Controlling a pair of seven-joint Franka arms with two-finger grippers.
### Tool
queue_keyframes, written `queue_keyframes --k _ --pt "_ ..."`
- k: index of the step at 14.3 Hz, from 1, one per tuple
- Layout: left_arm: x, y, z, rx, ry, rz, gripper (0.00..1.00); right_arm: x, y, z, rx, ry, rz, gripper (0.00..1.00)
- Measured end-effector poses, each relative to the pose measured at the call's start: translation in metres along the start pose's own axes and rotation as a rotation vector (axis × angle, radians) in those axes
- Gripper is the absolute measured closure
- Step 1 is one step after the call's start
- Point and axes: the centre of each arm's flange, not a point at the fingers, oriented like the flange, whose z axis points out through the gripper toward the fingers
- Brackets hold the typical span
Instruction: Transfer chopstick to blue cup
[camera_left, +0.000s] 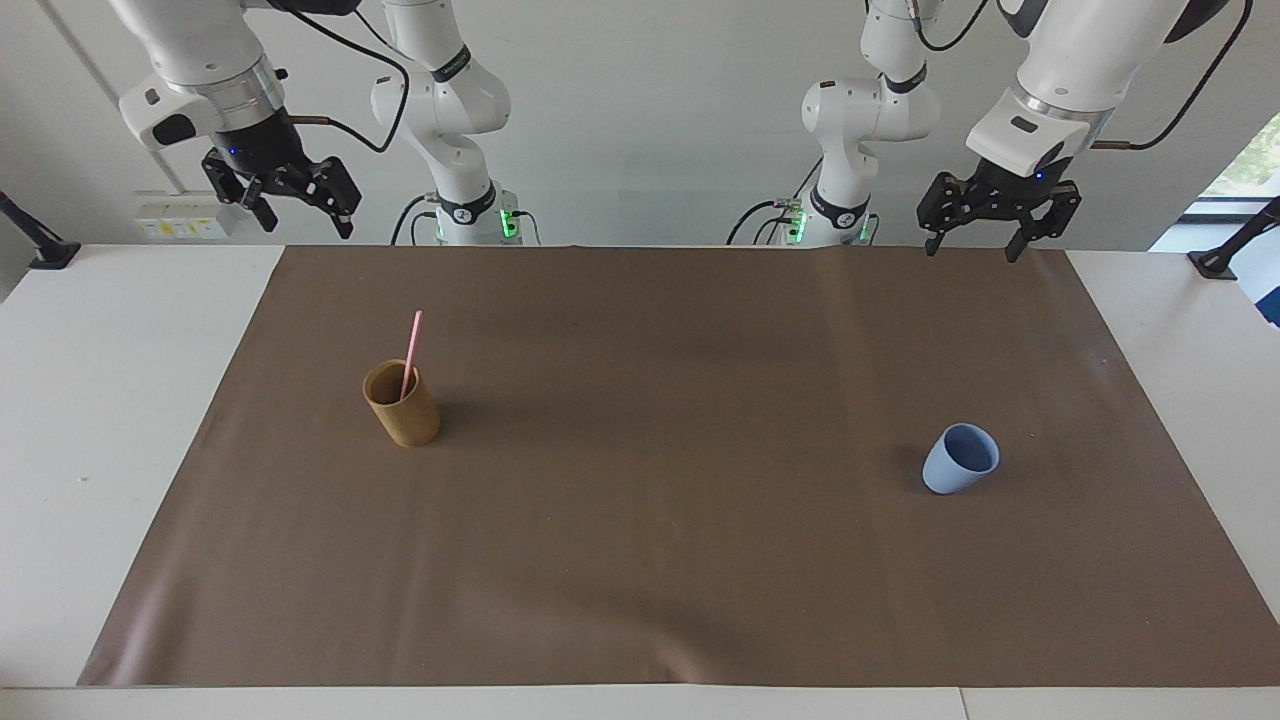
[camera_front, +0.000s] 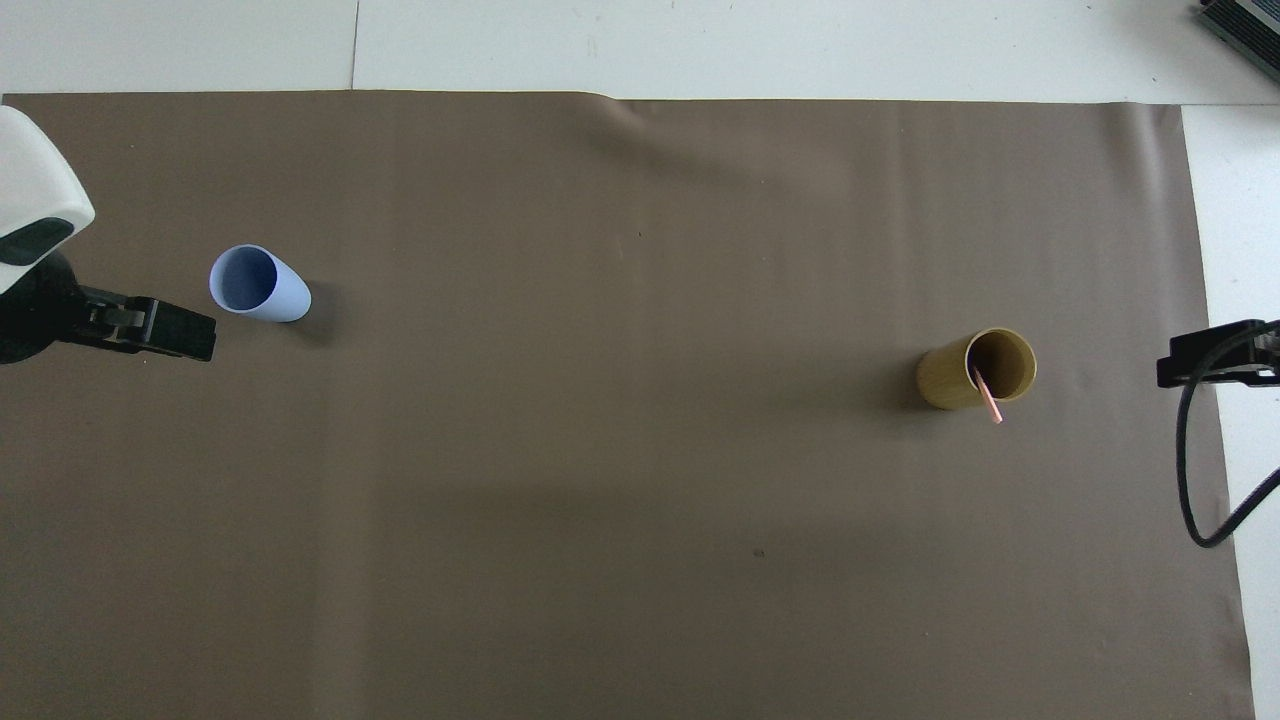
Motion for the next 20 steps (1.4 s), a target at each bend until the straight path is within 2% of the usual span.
queue_keyframes --k 4,9,14,16,20 --pt "0.006 -0.009 -0.004 -0.014 0.053 0.011 0.00 0.000 0.000 0.000 0.000 0.000 0.000 0.00" --pt "0.018 -0.071 0.013 -0.016 0.082 0.036 0.00 0.000 0.000 0.000 0.000 0.000 0.000 0.00" --pt "0.065 -0.127 0.085 -0.007 0.135 0.006 0.00 0.000 0.000 0.000 0.000 -0.001 0.000 0.00" --pt "0.076 -0.134 0.119 -0.011 0.135 0.012 0.00 0.000 0.000 0.000 0.000 -0.001 0.000 0.00" --pt "0.089 -0.142 0.176 -0.087 0.126 -0.014 0.00 0.000 0.000 0.000 0.000 -0.001 0.000 0.00"
